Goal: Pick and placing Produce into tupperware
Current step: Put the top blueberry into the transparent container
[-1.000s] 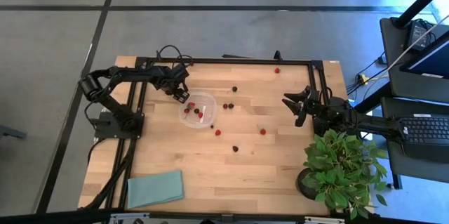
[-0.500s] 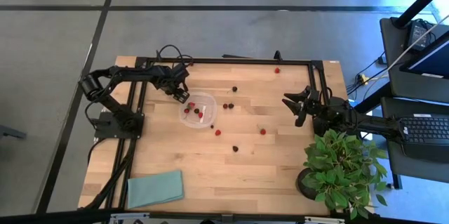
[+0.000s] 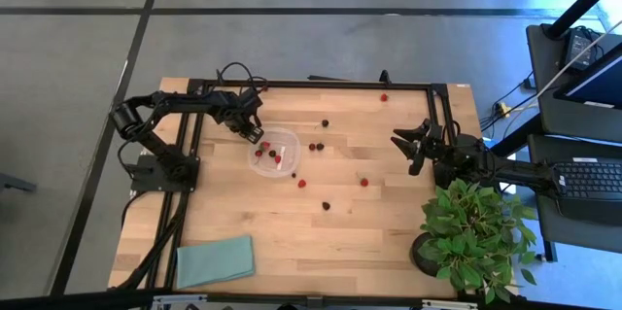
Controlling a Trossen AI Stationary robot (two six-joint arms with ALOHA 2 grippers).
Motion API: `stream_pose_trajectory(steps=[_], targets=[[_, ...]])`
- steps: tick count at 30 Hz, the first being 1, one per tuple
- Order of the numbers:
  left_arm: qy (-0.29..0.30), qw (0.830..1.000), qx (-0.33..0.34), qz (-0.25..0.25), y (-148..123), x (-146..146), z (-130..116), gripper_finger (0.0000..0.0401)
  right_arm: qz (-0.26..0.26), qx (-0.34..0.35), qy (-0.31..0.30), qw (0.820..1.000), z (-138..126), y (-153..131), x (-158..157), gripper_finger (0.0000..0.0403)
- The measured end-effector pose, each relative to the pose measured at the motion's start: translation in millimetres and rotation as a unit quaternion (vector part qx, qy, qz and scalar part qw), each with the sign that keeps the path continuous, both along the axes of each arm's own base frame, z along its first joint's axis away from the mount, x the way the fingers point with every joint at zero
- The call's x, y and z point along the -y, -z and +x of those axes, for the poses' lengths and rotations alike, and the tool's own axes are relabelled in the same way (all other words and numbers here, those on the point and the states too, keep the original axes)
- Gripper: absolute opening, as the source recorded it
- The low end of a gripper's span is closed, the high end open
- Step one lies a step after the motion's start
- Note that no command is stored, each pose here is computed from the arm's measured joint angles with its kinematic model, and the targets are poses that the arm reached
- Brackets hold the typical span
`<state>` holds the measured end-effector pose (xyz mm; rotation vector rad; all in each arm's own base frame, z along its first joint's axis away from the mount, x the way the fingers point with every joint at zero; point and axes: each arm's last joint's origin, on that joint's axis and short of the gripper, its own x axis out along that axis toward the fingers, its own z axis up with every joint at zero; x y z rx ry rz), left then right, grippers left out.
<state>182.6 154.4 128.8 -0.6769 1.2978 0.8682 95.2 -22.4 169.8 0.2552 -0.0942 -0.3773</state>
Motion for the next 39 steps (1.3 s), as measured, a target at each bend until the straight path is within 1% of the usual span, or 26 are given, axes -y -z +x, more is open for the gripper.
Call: stream_pose_trajectory(steps=[7, 12, 18, 21, 24, 27, 30, 35, 39], targets=[[0.006, 1.000, 0.003, -0.005, 0, 0, 0, 0.0051, 0.000, 0.000, 0.000, 1.000, 0, 0, 0, 0.0149], [0.007, 1.000, 0.002, -0.005, 0, 0, 0, 0.0051, 0.000, 0.000, 0.000, 1.000, 0, 0, 0, 0.0149], [0.035, 0.999, -0.003, -0.004, -1, 0, 1, 0.0047, -0.001, 0.000, 0.000, 1.000, 0, 0, 0, 0.0149], [0.046, 0.999, -0.001, -0.005, -7, -3, 4, 0.0040, 0.000, 0.000, 0.000, 1.000, 0, 0, 0, 0.0149], [0.058, 0.998, -0.018, -0.023, -13, -3, 5, 0.0039, 0.000, 0.000, 0.000, 1.000, 0, 0, 0, 0.0149], [0.059, 0.998, -0.012, -0.016, -22, -7, 10, 0.0041, 0.000, 0.000, 0.000, 1.000, 0, 0, 0, 0.0149], [0.063, 0.997, -0.023, -0.026, -25, -7, 9, 0.0039, -0.002, -0.001, 0.000, 1.000, 0, 0, 0, 0.0149], [0.072, 0.997, -0.021, -0.024, -37, -9, 15, 0.0039, -0.002, -0.001, 0.000, 1.000, 0, 0, 0, 0.0149], [0.088, 0.996, -0.019, -0.021, -52, -8, 25, 0.0042, -0.003, -0.001, 0.000, 1.000, 0, 0, 0, 0.0149]])
